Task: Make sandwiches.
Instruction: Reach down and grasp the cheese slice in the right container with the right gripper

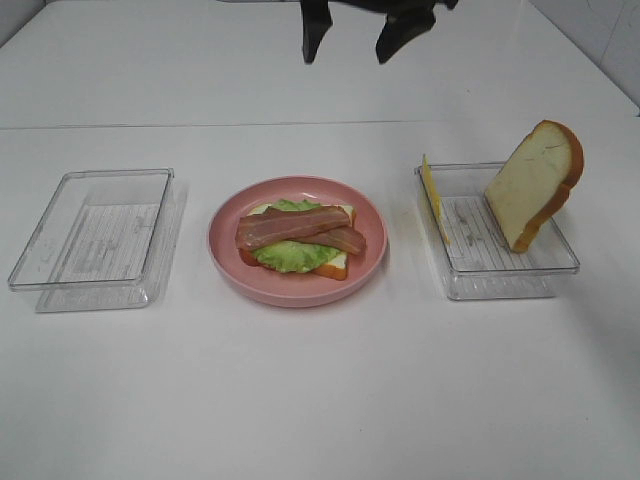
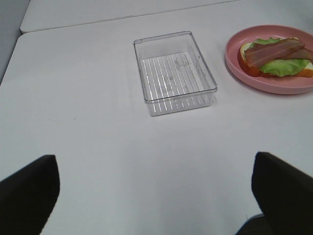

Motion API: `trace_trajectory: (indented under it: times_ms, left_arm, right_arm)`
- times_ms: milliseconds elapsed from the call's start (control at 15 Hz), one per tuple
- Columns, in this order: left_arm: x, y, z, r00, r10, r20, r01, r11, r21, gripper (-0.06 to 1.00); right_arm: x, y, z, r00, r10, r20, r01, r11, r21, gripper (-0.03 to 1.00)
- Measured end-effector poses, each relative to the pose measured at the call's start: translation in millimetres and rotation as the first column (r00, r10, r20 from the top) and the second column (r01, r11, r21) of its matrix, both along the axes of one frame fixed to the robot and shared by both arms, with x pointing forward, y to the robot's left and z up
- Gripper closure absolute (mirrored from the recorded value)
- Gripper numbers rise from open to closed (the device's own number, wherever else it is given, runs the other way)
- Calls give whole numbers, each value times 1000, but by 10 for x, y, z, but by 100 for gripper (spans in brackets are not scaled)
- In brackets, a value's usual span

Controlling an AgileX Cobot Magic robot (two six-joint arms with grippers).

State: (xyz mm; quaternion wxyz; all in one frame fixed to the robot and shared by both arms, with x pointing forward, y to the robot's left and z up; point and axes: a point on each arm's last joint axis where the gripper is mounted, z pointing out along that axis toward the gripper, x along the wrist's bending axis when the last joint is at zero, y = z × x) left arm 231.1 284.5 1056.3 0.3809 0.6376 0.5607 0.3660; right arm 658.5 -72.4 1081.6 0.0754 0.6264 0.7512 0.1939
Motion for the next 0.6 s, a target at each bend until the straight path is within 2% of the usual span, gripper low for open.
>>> trace_trajectory:
  times_ms: [67, 133, 200, 400, 600]
  left_arm:
    - [0, 0, 0, 1000, 0, 0, 0, 1000, 0, -5]
    - [0, 0, 0, 1000, 0, 0, 0, 1000, 0, -5]
    - [0, 0, 0, 1000, 0, 0, 0, 1000, 0, -5]
    - [0, -1, 0, 1000, -1, 0, 1, 1000, -1, -5]
    - [0, -1, 0, 1000, -1, 0, 1, 1000, -1, -5]
  right_arm:
    - [-72, -43, 198, 999, -22, 32, 21, 1000, 23, 20]
    - [-214, -120, 520, 996, -11, 92, 7, 999, 49, 20]
    - [-281, -156, 632, 994, -4, 112, -2, 998, 55, 20]
    - [-398, -229, 660, 996, -2, 93, -2, 999, 43, 20]
    - [-393, -378, 319, 999, -32, -33, 32, 999, -11, 20]
